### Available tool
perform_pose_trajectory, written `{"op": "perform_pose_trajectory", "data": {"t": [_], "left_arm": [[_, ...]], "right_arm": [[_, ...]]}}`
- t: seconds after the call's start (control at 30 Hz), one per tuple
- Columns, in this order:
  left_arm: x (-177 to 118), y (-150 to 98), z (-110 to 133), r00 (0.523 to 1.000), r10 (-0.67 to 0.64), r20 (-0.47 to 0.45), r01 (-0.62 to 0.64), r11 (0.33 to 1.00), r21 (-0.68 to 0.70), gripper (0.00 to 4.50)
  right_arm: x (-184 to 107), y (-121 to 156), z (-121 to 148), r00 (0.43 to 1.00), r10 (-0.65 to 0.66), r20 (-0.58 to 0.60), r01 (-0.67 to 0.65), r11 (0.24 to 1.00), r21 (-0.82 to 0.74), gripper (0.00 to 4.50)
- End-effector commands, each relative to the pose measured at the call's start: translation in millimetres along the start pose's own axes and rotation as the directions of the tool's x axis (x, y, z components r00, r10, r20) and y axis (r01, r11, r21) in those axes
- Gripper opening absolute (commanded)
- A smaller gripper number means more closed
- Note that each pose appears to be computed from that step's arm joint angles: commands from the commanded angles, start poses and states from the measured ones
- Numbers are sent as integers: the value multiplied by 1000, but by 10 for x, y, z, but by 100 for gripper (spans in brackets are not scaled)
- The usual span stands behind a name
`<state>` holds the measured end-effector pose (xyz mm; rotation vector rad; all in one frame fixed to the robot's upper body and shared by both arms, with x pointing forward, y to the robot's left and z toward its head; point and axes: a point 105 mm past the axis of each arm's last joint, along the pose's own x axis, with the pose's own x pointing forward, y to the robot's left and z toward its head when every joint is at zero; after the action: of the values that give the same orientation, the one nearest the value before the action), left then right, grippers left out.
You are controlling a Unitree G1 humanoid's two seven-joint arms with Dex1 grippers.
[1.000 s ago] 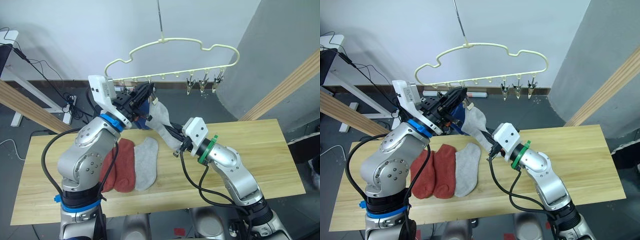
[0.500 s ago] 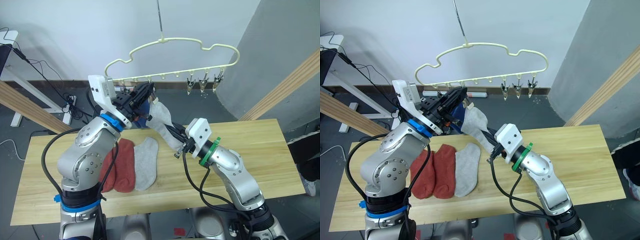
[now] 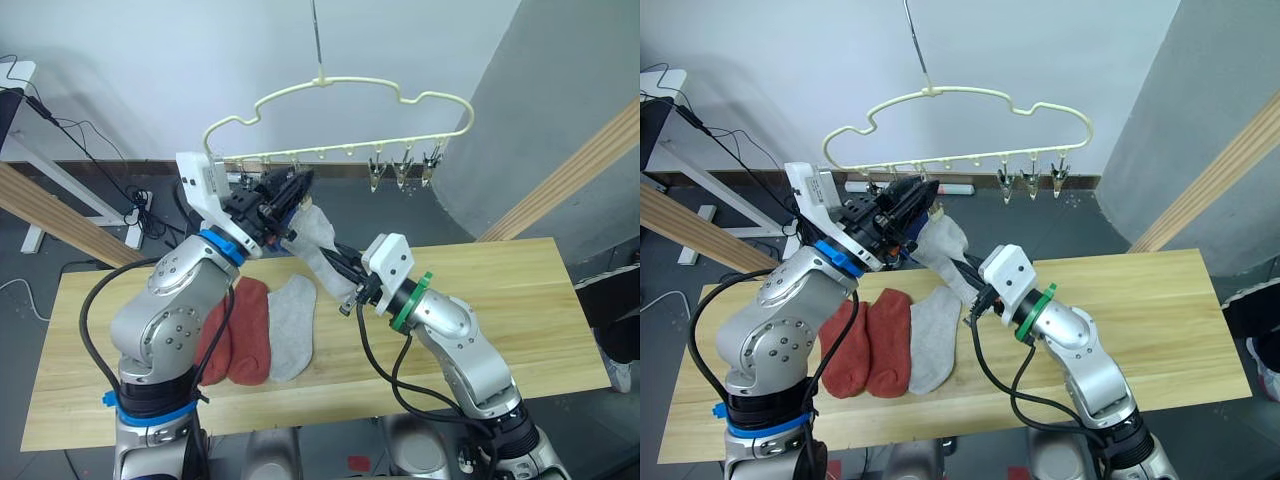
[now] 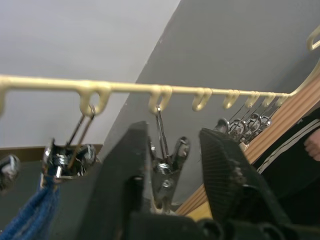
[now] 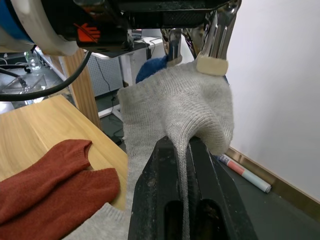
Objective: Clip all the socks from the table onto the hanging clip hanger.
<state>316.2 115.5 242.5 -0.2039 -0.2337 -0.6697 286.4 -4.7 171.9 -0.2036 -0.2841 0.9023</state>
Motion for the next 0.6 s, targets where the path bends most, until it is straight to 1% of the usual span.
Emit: {"op": "perform_pose_trajectory", "data": {"t": [0.03,0.07,0.2,0.27,0.4,0.5,0.6], "left_arm": [[-53,-94,122,998,-43,41,41,998,39,279],[-70,-90,105,999,-41,33,39,998,46,279],[-130,-70,55,1000,-30,7,30,997,71,279],[-160,-69,32,999,-32,-8,33,996,79,279],[-281,-56,-47,995,-54,-79,64,990,129,279],[-413,-72,-101,983,-101,-151,127,978,168,279],[-495,-117,-122,970,-148,-191,184,964,190,279]], "right_arm": [[0,43,31,1000,26,11,-26,1000,-7,51],[-4,45,-2,999,34,-7,-35,999,-16,69],[-80,13,-145,994,49,-94,-55,997,-60,197],[-160,-38,-205,990,44,-132,-55,995,-80,197],[-460,-213,-312,972,25,-234,-57,989,-133,197],[-635,-380,-238,965,-6,-264,-37,987,-157,197],[-703,-518,-149,963,-48,-267,1,985,-173,197]]}}
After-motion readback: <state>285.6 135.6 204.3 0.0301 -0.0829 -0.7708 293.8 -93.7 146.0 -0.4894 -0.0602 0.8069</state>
